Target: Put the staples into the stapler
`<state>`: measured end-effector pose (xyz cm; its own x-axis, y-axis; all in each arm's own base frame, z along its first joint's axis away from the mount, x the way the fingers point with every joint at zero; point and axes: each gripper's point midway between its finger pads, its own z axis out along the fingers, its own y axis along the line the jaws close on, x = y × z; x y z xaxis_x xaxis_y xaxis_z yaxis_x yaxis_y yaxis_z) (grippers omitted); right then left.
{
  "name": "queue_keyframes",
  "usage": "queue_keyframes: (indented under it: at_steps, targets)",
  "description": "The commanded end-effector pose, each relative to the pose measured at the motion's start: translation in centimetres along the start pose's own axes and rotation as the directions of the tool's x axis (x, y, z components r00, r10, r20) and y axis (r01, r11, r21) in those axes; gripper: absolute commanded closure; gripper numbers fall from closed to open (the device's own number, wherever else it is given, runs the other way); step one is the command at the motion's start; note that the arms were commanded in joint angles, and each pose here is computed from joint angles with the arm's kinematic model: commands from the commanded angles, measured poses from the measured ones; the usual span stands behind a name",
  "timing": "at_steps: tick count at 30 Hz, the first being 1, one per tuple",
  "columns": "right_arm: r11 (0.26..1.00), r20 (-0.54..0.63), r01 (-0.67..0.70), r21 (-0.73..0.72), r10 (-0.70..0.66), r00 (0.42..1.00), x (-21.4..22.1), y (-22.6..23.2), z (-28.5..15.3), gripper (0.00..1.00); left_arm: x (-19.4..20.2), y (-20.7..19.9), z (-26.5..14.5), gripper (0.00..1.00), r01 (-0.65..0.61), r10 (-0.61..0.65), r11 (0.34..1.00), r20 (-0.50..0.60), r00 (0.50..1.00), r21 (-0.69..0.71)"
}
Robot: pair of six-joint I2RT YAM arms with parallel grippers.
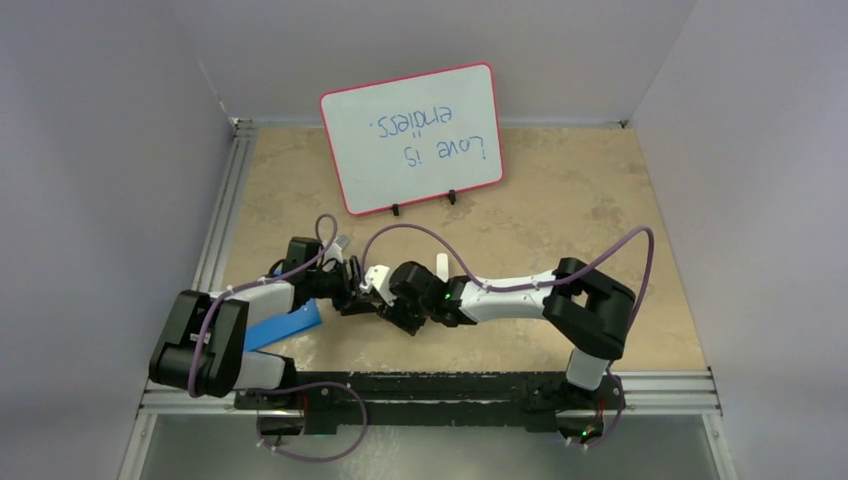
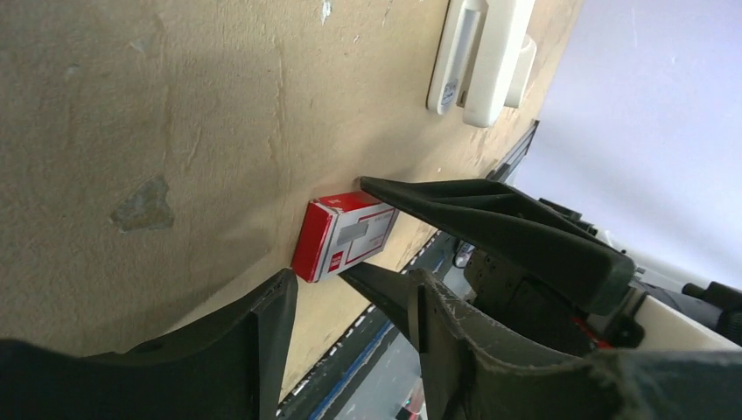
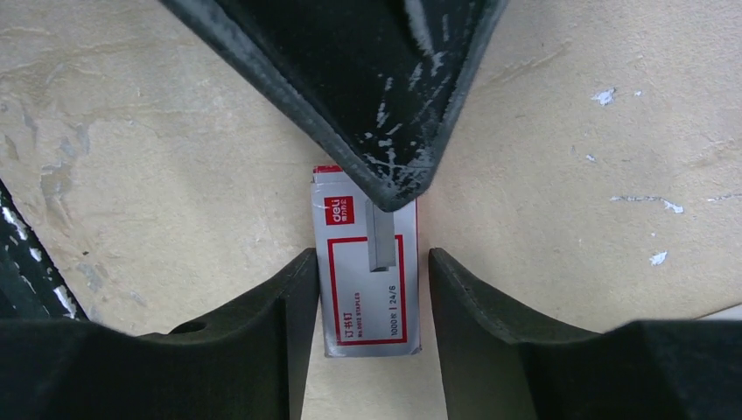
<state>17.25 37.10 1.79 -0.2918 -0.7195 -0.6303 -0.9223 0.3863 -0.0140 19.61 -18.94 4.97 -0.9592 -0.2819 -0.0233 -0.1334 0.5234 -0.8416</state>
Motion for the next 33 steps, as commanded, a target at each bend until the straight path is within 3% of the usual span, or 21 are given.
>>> queue_keyframes:
  at_steps: [1, 6, 16, 33]
  targets:
    - [0.999, 0.077, 0.044, 0.007, -0.045, 0.996, -1.5, -0.2, -1.2, 0.49, 0.0, -0.2, 0.7, 0.53, -0.076, 0.075, 0.997, 0.017, 0.997, 0.035]
    - [0.999, 0.080, 0.046, 0.008, -0.046, 0.996, -1.6, -0.2, -1.2, 0.51, 0.4, -0.4, 1.1, 0.61, -0.085, 0.086, 0.994, -0.002, 0.996, 0.072]
    - [0.999, 0.096, 0.039, -0.005, -0.038, 0.995, -2.2, 0.1, -1.3, 0.53, 0.4, 0.0, 1.8, 0.63, -0.085, 0.086, 0.993, -0.006, 0.996, 0.079]
    - [1.000, 0.088, 0.029, 0.012, -0.030, 0.996, -2.4, -0.2, -0.7, 0.59, 1.1, 0.1, 2.6, 0.79, -0.089, 0.095, 0.991, -0.052, 0.994, 0.100]
